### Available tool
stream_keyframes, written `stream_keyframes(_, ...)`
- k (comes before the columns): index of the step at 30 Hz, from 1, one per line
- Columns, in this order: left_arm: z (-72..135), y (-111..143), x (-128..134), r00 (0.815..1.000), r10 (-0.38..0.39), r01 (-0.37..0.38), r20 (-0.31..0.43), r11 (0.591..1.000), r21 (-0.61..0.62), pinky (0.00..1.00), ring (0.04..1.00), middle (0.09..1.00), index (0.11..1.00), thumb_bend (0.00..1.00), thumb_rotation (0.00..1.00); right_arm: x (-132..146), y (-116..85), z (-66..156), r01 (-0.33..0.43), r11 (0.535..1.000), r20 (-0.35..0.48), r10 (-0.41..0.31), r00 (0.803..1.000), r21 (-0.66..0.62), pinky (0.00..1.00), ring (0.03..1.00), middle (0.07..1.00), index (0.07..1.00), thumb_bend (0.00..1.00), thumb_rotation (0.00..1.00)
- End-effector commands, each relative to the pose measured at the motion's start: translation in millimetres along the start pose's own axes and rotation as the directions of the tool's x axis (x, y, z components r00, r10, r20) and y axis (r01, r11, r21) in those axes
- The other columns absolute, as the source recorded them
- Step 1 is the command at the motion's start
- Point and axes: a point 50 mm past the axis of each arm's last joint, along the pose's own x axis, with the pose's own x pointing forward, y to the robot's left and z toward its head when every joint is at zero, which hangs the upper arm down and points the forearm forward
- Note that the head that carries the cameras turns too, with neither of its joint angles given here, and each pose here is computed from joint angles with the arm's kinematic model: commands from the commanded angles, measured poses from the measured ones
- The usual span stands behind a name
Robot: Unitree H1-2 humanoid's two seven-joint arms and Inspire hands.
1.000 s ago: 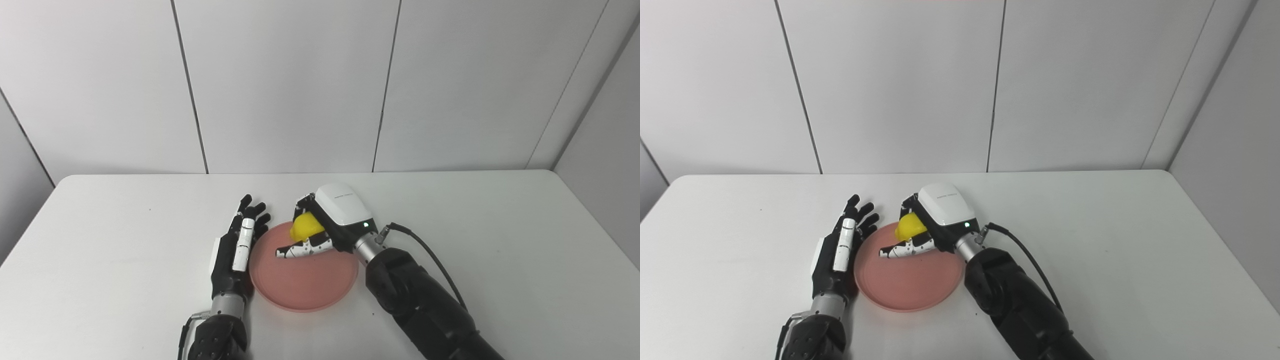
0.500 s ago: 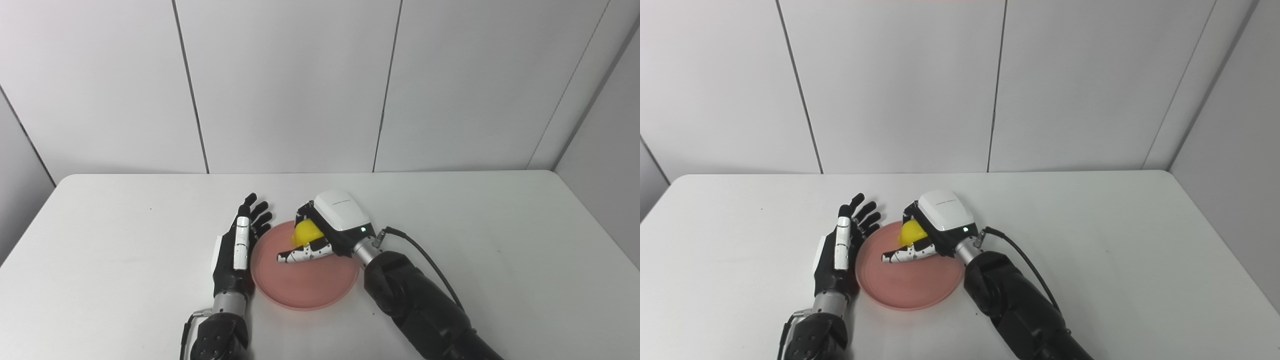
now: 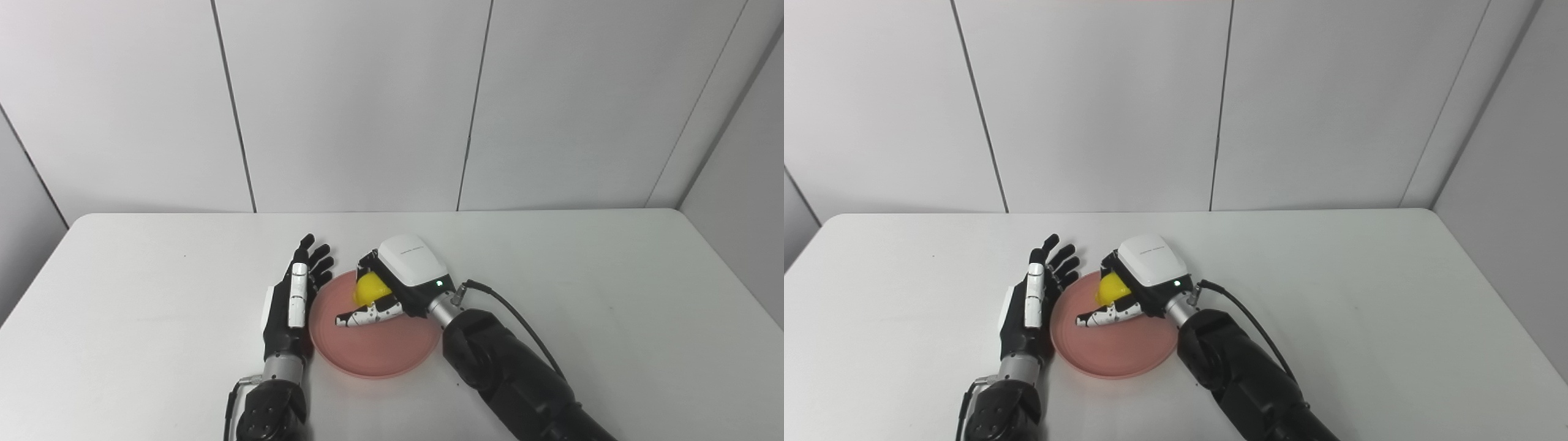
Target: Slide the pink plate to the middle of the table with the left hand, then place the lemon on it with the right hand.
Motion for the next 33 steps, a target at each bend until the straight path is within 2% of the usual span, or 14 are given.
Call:
stream_keyframes(1,-27.2,4.8,-11.3,0.990,0.041,-0.042,-0.132,0.999,-0.008,0.88,0.868,0.872,0.901,0.75,0.98,16.9,-30.9,12.8,0.076,0.997,0.082,-0.074,0.994,-0.027,0.17,0.221,0.283,0.337,0.62,0.66)
stream_keyframes(4,-28.7,5.0,-11.3,0.990,0.039,-0.040,-0.133,0.999,-0.004,0.90,0.880,0.883,0.909,0.75,0.99,17.2,-31.7,13.6,0.064,0.997,0.093,-0.059,0.994,-0.047,0.17,0.223,0.287,0.341,0.68,0.70)
stream_keyframes(8,-29.5,4.4,-11.4,0.990,0.042,-0.043,-0.134,0.999,0.001,0.91,0.876,0.877,0.942,0.78,0.99,15.8,-32.9,13.0,0.038,0.999,0.087,-0.034,0.996,-0.039,0.17,0.221,0.281,0.298,0.81,0.74)
stream_keyframes(9,-30.0,4.4,-11.5,0.990,0.043,-0.043,-0.135,0.999,0.004,0.92,0.877,0.881,0.958,0.78,1.00,15.0,-33.4,12.4,0.032,0.999,0.087,-0.029,0.996,-0.036,0.19,0.246,0.309,0.338,0.85,0.77)
stream_keyframes(15,-31.5,4.1,-12.0,0.989,0.047,-0.046,-0.139,0.999,0.012,0.90,0.877,0.918,0.965,0.78,0.99,11.4,-35.8,9.6,0.033,0.999,0.098,-0.029,0.995,-0.036,0.27,0.333,0.407,0.484,0.95,0.87)
stream_keyframes(18,-32.3,3.9,-12.0,0.989,0.042,-0.042,-0.140,0.999,0.004,0.92,0.898,0.967,0.997,0.79,0.99,10.0,-37.2,8.8,0.032,0.998,0.096,-0.028,0.995,-0.046,0.37,0.454,0.521,0.561,1.00,0.90)
stream_keyframes(25,-31.9,4.2,-12.6,0.990,0.041,-0.040,-0.133,0.999,0.013,0.90,0.896,0.964,0.982,0.78,0.99,7.8,-40.2,7.0,0.031,0.999,0.084,-0.029,0.996,-0.023,0.45,0.556,0.606,0.619,1.00,0.88)
stream_keyframes(30,-32.6,4.4,-12.9,0.990,0.039,-0.037,-0.134,0.999,0.016,0.91,0.891,0.961,0.997,0.78,0.99,7.2,-40.9,4.8,0.028,0.999,0.082,-0.027,0.996,-0.016,0.50,0.593,0.629,0.630,1.00,0.86)
stream_keyframes(33,-32.8,4.0,-13.2,0.990,0.041,-0.039,-0.135,0.999,0.017,0.91,0.881,0.946,0.973,0.78,0.99,7.5,-40.4,3.0,0.036,0.999,0.087,-0.035,0.996,-0.012,0.51,0.597,0.626,0.627,1.00,0.84)
